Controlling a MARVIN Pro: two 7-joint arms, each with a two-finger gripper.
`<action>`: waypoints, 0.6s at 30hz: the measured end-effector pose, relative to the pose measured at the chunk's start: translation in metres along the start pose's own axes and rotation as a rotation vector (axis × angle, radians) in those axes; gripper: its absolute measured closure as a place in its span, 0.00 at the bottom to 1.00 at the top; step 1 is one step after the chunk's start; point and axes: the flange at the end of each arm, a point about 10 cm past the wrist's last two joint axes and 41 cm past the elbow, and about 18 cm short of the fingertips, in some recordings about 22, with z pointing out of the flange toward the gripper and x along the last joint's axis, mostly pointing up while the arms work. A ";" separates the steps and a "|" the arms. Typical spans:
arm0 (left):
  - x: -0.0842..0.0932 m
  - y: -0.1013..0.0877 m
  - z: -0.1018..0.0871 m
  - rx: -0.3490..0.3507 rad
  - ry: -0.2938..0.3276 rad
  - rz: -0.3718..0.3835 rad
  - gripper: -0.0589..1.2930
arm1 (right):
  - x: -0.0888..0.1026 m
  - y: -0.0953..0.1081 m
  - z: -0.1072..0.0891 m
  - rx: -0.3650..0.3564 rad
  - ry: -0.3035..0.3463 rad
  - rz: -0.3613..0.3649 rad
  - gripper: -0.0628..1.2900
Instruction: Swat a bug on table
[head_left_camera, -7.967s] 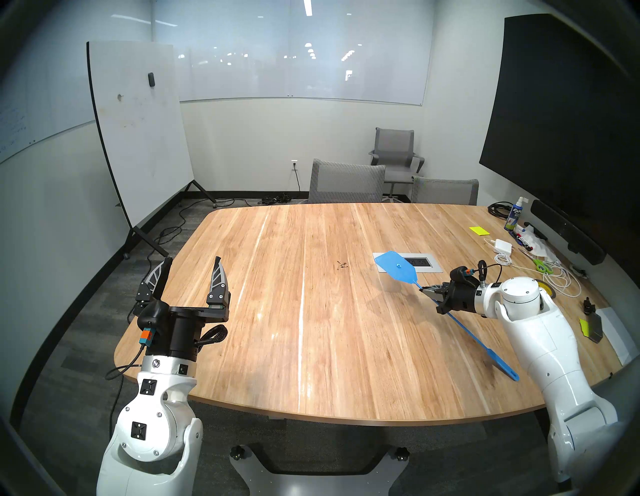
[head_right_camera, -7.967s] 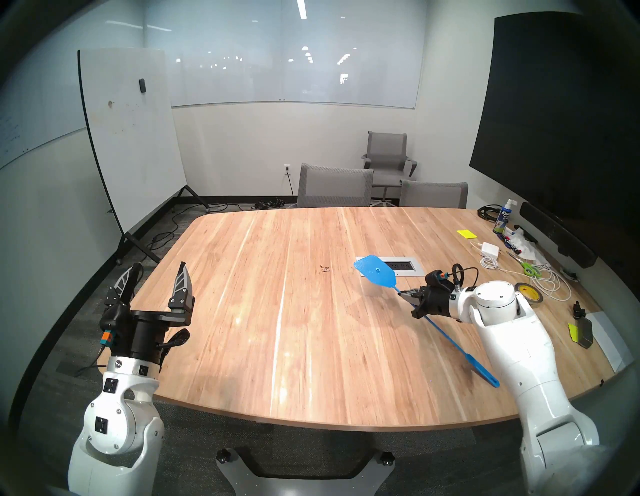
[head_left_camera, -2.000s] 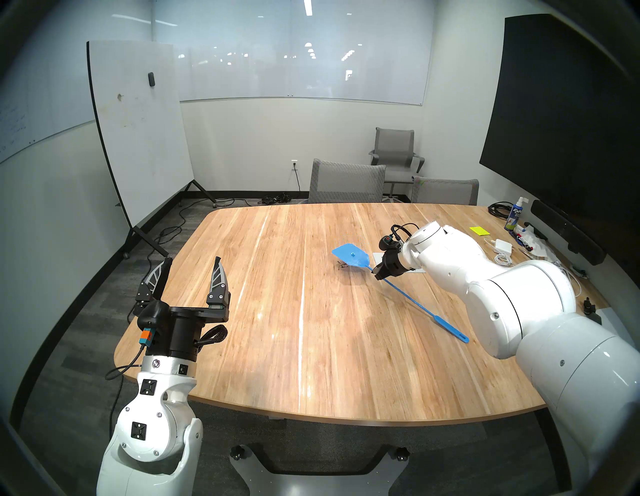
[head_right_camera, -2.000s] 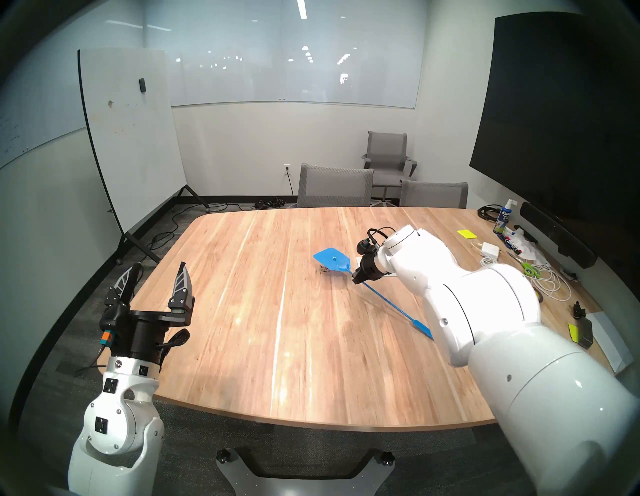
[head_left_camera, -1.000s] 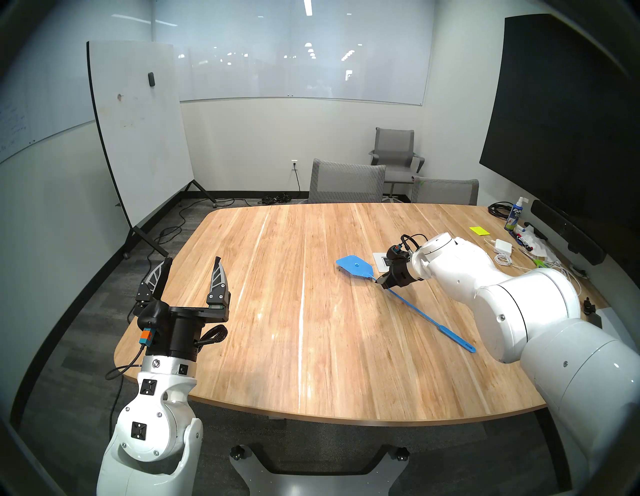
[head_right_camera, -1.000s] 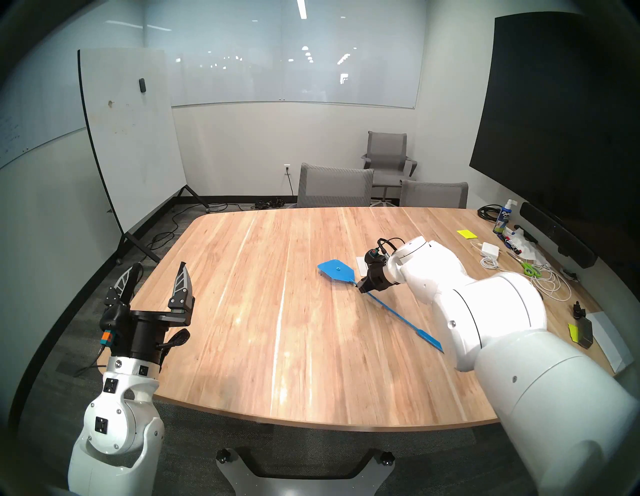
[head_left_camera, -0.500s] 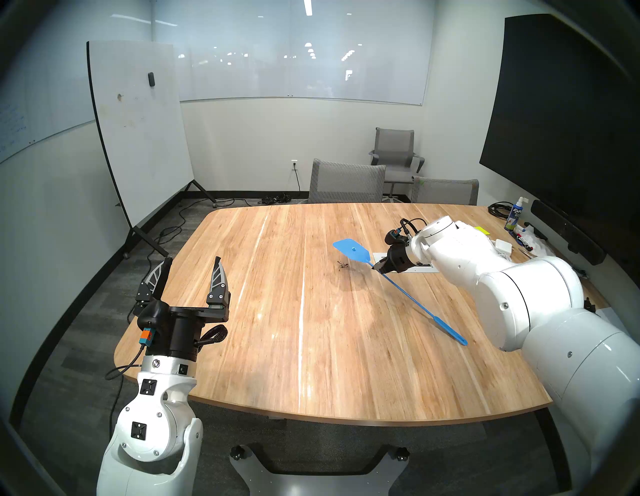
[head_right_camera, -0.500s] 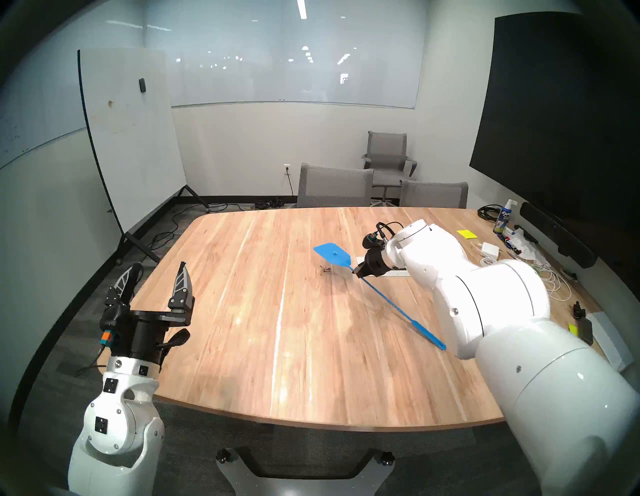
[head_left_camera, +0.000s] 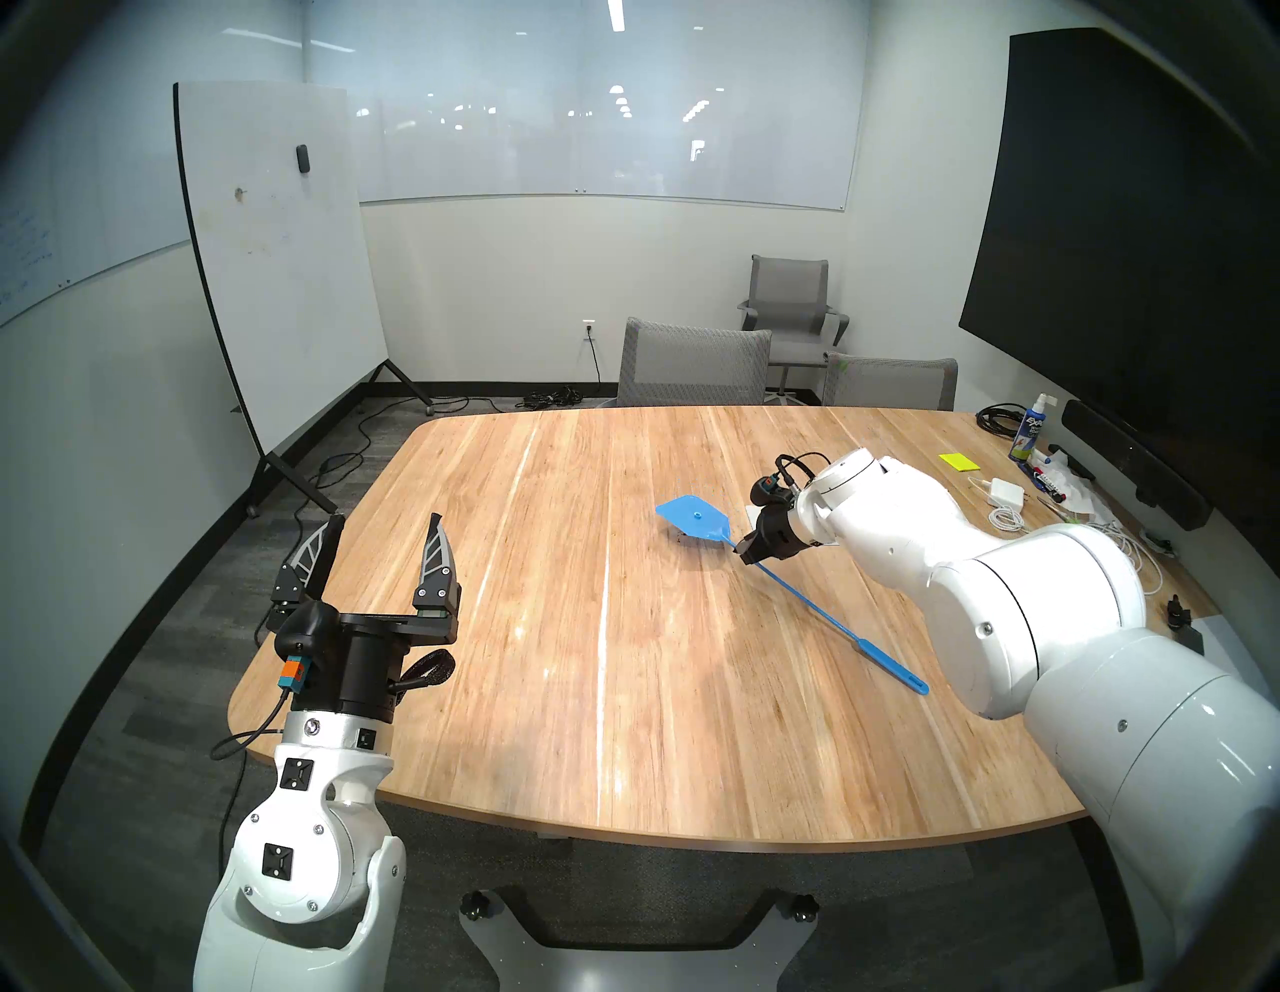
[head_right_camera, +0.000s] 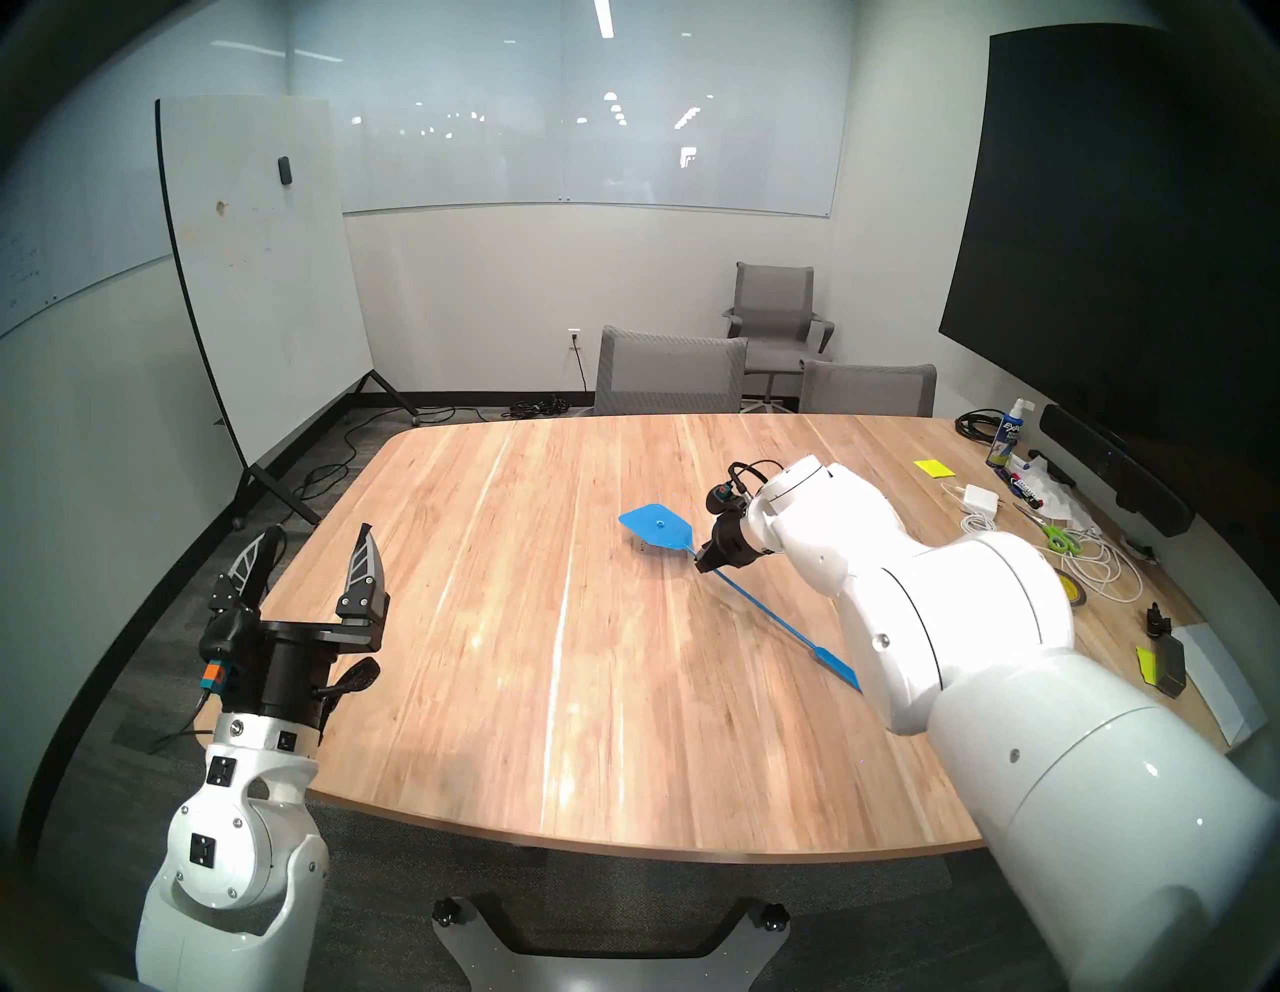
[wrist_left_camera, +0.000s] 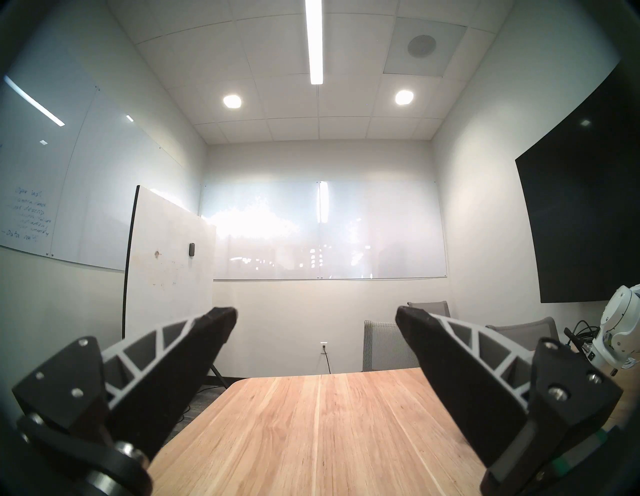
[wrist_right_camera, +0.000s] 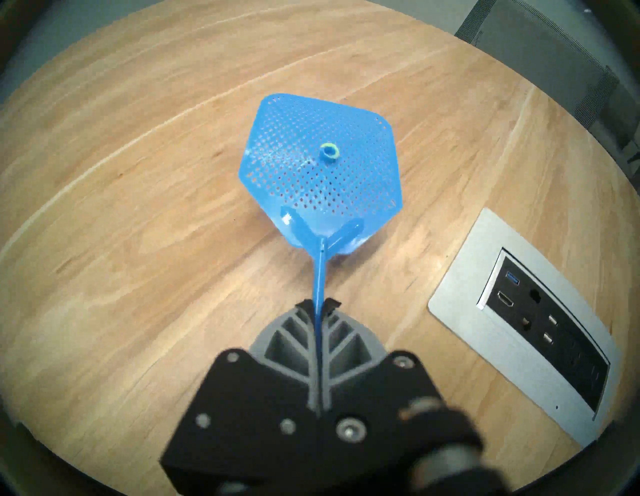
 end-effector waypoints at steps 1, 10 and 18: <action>0.000 0.000 0.000 0.000 0.000 0.000 0.03 | -0.004 -0.002 0.003 -0.001 -0.009 -0.003 0.97; 0.000 0.000 0.000 0.000 0.000 0.000 0.03 | -0.013 -0.007 0.010 -0.021 -0.019 -0.035 0.97; 0.000 0.000 0.000 0.000 0.000 0.000 0.03 | -0.013 -0.005 0.010 -0.020 -0.010 -0.045 0.97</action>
